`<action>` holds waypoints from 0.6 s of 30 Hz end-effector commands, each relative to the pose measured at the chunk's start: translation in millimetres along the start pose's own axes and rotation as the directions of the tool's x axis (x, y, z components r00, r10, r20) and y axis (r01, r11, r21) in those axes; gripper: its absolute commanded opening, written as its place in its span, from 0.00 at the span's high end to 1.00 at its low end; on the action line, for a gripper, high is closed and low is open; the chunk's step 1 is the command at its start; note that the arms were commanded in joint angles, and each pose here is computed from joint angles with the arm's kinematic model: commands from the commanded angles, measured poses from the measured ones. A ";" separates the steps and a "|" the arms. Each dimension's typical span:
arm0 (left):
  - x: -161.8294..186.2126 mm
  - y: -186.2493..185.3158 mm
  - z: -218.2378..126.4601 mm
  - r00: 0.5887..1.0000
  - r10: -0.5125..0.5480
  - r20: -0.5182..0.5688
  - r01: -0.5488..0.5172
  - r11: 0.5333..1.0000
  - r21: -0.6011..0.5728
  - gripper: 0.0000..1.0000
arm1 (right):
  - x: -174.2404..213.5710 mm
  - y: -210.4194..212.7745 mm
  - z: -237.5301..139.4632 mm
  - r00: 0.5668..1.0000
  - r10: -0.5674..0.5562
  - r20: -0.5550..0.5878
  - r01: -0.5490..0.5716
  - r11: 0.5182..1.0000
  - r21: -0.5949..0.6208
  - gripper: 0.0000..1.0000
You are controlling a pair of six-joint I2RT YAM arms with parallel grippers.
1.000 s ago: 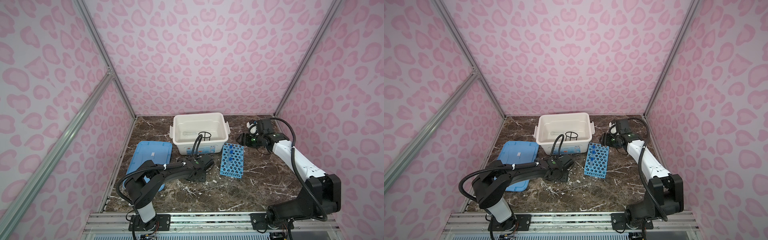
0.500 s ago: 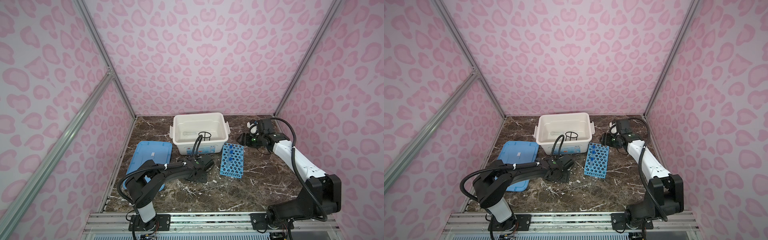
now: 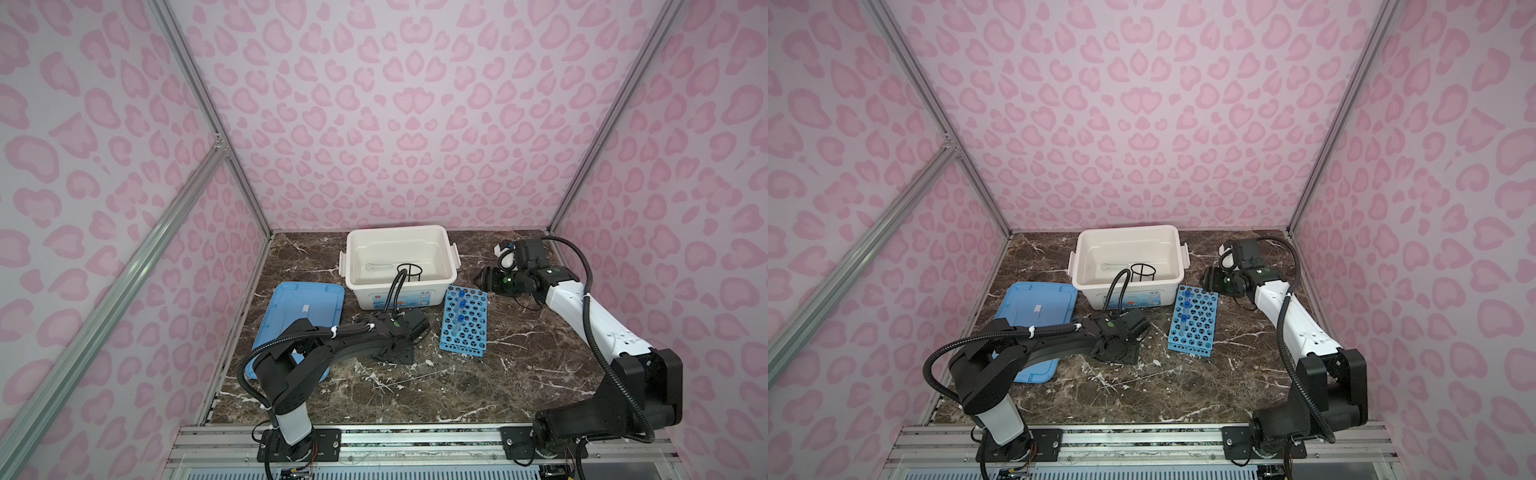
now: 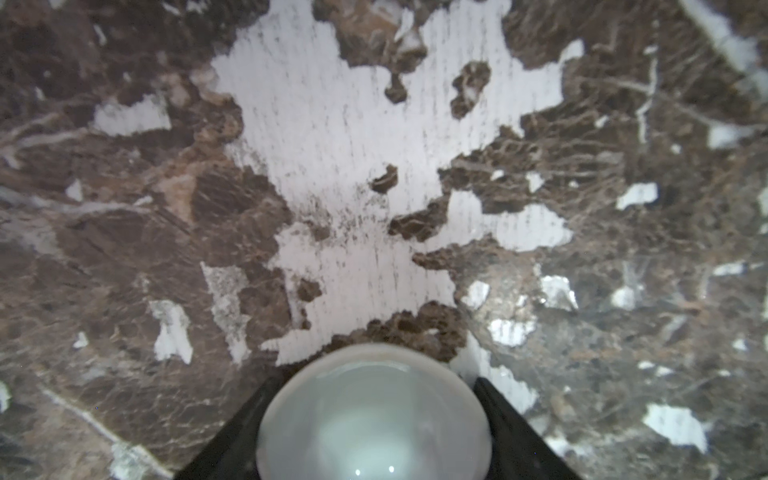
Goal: Organize the chemistry lab equipment
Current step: 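Close the left gripper around the white round-bottom dish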
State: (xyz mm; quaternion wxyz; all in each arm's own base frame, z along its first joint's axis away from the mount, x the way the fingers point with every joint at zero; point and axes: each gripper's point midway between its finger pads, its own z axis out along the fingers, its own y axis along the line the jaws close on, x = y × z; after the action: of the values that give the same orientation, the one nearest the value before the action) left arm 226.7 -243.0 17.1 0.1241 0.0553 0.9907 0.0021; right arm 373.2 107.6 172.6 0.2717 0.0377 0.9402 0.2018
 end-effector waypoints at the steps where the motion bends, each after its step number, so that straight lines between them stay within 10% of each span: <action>1: 2.0 4.4 0.4 1.000 0.004 -0.009 -0.004 1.000 -0.025 0.30 | 0.0 -1.5 0.6 1.000 0.002 0.005 -0.002 1.000 0.003 0.29; 18: -15.9 1.3 -29.4 0.999 0.032 0.037 -0.031 0.999 -0.019 0.42 | -6.8 4.0 0.5 1.000 0.005 0.023 -0.005 1.000 -0.024 0.29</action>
State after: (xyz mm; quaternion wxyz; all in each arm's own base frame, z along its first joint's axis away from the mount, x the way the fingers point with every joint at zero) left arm 233.4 -247.4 38.0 0.1363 0.0629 0.9887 0.0013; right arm 374.0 107.2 173.2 0.2735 0.0387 0.9391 0.2045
